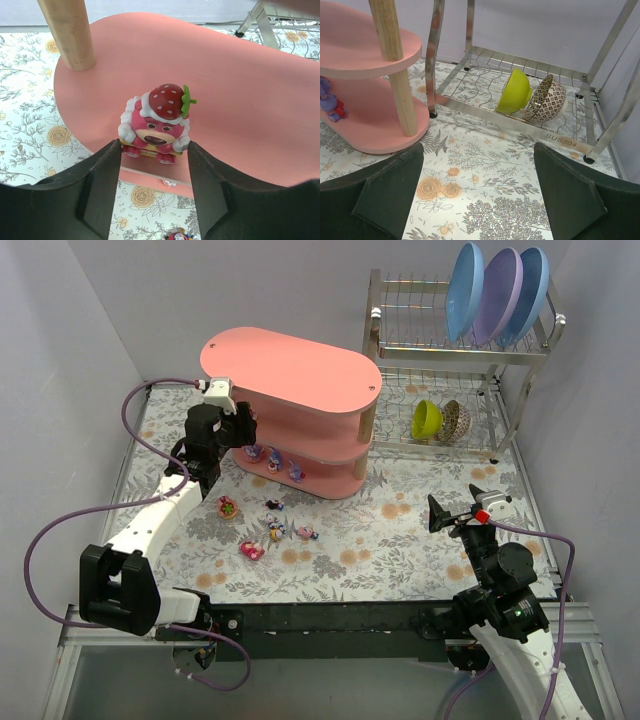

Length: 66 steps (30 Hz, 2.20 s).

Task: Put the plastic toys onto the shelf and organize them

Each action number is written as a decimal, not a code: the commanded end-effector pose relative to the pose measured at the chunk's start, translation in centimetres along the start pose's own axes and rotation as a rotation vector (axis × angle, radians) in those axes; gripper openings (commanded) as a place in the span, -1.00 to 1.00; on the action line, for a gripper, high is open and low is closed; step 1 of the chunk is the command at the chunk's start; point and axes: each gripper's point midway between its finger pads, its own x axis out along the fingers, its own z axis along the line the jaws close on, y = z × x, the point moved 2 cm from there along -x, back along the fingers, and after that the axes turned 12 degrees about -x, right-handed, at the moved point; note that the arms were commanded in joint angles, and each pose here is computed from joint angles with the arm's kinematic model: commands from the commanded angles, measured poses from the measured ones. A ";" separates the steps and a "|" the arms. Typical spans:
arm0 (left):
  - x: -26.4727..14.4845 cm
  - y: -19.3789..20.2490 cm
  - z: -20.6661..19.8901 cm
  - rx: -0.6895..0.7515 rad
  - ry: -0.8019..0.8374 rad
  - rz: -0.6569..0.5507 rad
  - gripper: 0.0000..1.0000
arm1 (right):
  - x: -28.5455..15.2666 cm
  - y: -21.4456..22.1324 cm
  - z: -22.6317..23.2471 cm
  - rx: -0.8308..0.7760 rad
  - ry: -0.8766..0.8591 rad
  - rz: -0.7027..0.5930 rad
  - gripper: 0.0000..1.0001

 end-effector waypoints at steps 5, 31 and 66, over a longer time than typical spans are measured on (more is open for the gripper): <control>-2.3 -2.6 -0.4 -0.021 -0.018 -0.060 0.44 | -2.3 -4.6 -1.7 0.049 0.069 -0.239 0.96; -11.2 12.4 6.8 -0.500 -0.521 0.297 0.62 | -2.4 -4.8 -1.5 0.053 0.052 -0.247 0.97; -7.4 16.7 10.5 -0.415 -0.710 0.333 -0.07 | -2.3 -4.8 -1.4 0.054 0.050 -0.249 0.96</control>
